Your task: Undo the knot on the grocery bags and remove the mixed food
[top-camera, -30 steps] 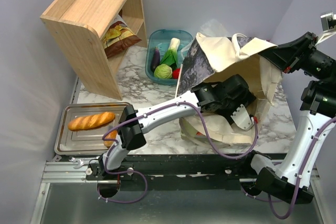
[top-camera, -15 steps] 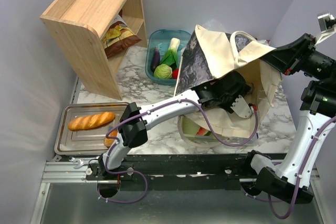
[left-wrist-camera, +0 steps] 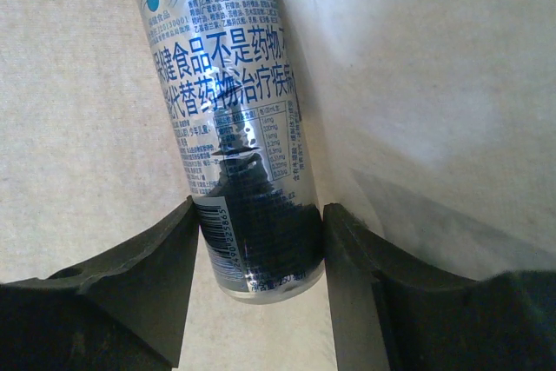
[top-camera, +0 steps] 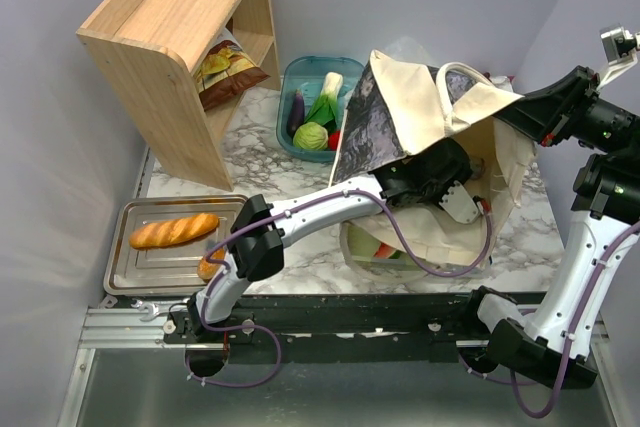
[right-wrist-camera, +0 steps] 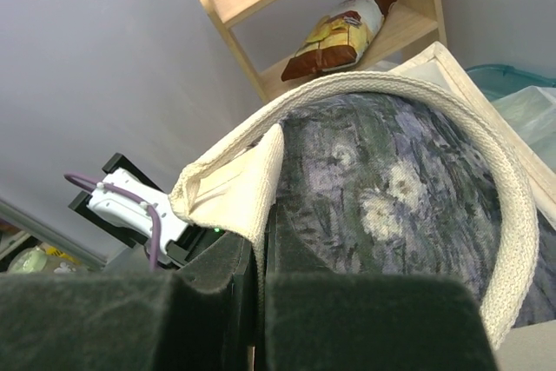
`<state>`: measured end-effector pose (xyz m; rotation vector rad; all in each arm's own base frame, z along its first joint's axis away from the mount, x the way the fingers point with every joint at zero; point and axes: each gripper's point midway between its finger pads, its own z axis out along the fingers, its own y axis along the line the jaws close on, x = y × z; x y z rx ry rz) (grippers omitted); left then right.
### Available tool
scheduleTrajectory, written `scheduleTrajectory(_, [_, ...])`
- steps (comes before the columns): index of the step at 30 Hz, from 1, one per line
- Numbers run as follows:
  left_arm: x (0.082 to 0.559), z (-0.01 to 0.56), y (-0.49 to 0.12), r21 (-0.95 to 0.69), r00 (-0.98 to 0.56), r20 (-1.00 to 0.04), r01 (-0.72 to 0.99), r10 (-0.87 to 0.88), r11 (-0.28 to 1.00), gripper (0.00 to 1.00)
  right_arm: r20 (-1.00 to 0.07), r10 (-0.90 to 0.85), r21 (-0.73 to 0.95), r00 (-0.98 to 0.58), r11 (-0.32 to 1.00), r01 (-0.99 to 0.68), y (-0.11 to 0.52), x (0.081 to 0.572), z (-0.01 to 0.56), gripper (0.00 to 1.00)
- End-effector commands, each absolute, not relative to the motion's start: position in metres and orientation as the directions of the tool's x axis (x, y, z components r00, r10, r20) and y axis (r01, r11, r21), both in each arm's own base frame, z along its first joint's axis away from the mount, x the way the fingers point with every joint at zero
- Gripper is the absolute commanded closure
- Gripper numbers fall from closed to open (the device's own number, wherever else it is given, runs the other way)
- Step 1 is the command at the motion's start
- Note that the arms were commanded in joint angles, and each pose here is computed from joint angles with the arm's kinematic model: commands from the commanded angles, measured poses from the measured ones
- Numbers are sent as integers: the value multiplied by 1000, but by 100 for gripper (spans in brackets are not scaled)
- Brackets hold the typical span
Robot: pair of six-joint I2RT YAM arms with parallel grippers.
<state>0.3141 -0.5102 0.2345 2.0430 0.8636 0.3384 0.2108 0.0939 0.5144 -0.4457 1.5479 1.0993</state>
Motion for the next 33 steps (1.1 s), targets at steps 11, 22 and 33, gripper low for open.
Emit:
scheduleTrajectory(11, [292, 290, -452, 817, 684, -78, 461, 725, -347, 100, -945, 262, 317, -198, 571, -757, 92, 216, 517, 99])
scheduleTrajectory(22, [269, 339, -442, 863, 721, -117, 414, 683, -290, 100, -957, 266, 280, -119, 725, -629, 67, 245, 512, 99])
scheduleTrajectory(33, [245, 411, -452, 879, 748, -316, 463, 584, -118, 100, -945, 323, 315, -45, 869, -382, 22, 279, 519, 99])
